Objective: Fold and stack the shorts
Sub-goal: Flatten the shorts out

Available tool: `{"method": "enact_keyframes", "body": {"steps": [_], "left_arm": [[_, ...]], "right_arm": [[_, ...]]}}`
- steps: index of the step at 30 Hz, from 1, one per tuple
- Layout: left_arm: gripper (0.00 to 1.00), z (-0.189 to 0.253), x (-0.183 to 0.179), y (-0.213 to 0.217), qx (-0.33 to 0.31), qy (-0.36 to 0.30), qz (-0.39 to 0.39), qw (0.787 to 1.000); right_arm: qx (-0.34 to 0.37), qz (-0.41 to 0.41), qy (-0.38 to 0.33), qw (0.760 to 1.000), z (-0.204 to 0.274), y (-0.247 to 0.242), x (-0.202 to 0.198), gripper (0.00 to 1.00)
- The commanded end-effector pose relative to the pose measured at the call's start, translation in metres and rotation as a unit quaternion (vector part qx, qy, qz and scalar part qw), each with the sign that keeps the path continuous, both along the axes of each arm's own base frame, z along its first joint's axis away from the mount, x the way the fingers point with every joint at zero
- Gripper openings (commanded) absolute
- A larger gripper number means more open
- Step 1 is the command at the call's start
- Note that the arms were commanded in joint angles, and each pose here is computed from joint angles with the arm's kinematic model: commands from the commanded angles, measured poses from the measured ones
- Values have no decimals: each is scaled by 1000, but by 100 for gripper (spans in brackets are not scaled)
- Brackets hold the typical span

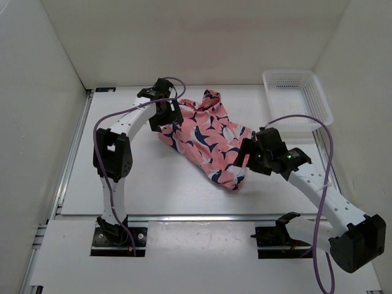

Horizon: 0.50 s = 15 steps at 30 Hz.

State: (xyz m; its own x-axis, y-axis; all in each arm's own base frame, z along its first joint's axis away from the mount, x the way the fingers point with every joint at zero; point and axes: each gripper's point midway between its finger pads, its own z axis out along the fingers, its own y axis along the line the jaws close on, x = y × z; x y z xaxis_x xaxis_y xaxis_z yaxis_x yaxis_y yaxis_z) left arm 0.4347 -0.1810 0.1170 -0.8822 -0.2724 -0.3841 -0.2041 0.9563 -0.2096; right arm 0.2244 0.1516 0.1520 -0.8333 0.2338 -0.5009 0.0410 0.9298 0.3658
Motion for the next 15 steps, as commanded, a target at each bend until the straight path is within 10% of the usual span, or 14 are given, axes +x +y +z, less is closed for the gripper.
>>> {"method": "enact_keyframes", "body": {"steps": [1, 8, 13, 15], "left_arm": [[100, -7, -17, 11, 40, 29, 12, 999], [96, -48, -11, -3, 36, 59, -5, 998], [11, -47, -1, -7, 34, 48, -10, 998], [10, -45, 0, -2, 35, 49, -6, 998]], "right_arm": [[130, -1, 111, 985, -19, 33, -37, 98], [149, -29, 158, 976, -51, 30, -50, 100], [115, -27, 149, 982, -72, 32, -30, 98], [75, -31, 155, 985, -90, 28, -20, 89]]}}
